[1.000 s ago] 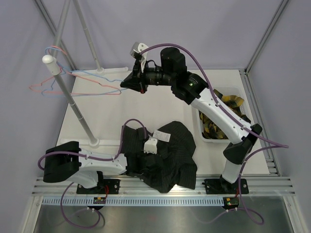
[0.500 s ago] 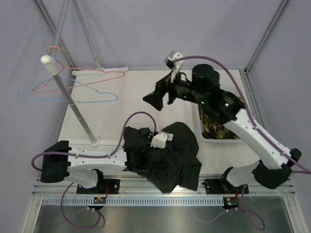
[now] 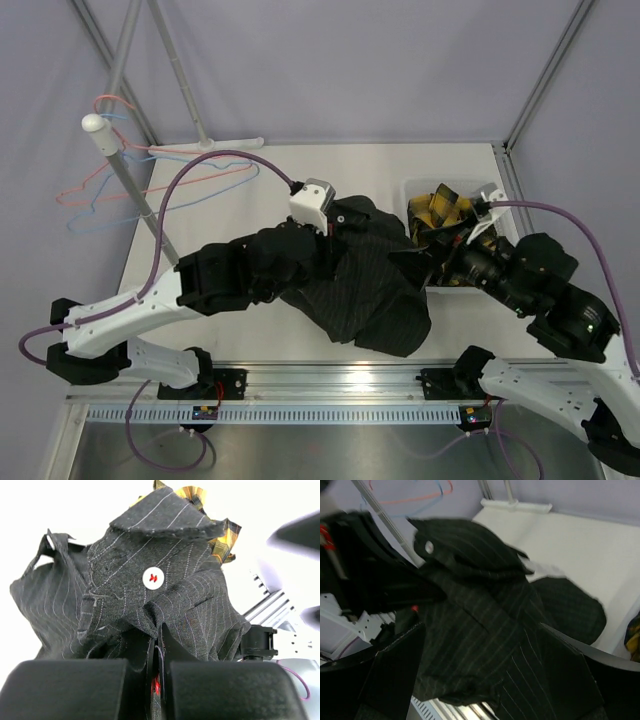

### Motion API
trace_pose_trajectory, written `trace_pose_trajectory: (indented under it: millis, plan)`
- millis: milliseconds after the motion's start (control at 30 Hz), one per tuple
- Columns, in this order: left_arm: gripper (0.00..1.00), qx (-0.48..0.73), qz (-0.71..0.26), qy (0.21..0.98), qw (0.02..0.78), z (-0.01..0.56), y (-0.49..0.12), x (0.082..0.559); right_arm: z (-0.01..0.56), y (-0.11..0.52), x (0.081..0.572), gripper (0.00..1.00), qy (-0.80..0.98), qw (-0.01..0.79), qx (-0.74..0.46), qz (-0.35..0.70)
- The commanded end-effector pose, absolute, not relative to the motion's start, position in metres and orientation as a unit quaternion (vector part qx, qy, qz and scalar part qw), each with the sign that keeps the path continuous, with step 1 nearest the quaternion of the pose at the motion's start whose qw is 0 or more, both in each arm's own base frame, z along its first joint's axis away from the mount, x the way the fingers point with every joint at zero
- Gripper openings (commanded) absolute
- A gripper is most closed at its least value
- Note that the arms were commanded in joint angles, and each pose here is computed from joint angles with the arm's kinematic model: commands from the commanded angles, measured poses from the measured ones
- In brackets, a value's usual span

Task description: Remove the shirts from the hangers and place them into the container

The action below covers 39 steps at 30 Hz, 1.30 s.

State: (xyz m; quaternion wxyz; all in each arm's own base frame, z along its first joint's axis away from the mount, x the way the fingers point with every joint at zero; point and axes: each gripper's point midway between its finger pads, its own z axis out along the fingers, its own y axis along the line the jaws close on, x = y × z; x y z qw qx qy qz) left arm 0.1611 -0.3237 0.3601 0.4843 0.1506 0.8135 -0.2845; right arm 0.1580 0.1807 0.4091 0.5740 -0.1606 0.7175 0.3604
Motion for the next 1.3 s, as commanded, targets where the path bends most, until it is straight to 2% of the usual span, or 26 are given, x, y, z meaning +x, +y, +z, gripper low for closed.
trace_pose_trajectory:
  millis: [0, 167, 433, 467, 733, 1067, 1267]
  plan:
    - [0.0, 0.135, -0.237, 0.831, 0.485, 0.345, -0.302, 0.171, 0.358, 0.197, 0.159, 0.99, 0.764, 0.508, -0.139, 0.372]
    - [0.0, 0.092, -0.207, 0.859, 0.459, 0.282, -0.279, 0.182, 0.321, 0.223, 0.164, 0.99, 0.781, 0.464, -0.131, 0.398]
    - [0.0, 0.08, -0.262, 0.835, 0.478, 0.312, -0.26, 0.174, 0.307, 0.262, 0.154, 0.99, 0.684, 0.498, -0.19, 0.498]
    - [0.0, 0.084, -0.268, 0.832, 0.479, 0.318, -0.26, 0.173, 0.289, 0.266, 0.155, 0.99, 0.688, 0.492, -0.193, 0.497]
    - [0.0, 0.101, -0.325, 0.814, 0.471, 0.343, -0.275, 0.162, 0.263, 0.296, 0.163, 0.99, 0.647, 0.516, -0.232, 0.511]
    - [0.0, 0.121, -0.383, 0.801, 0.444, 0.348, -0.299, 0.149, 0.282, 0.332, 0.139, 1.0, 0.565, 0.51, -0.324, 0.562]
    - [0.0, 0.122, -0.382, 0.801, 0.444, 0.347, -0.299, 0.149, 0.282, 0.332, 0.117, 0.99, 0.543, 0.495, -0.349, 0.581]
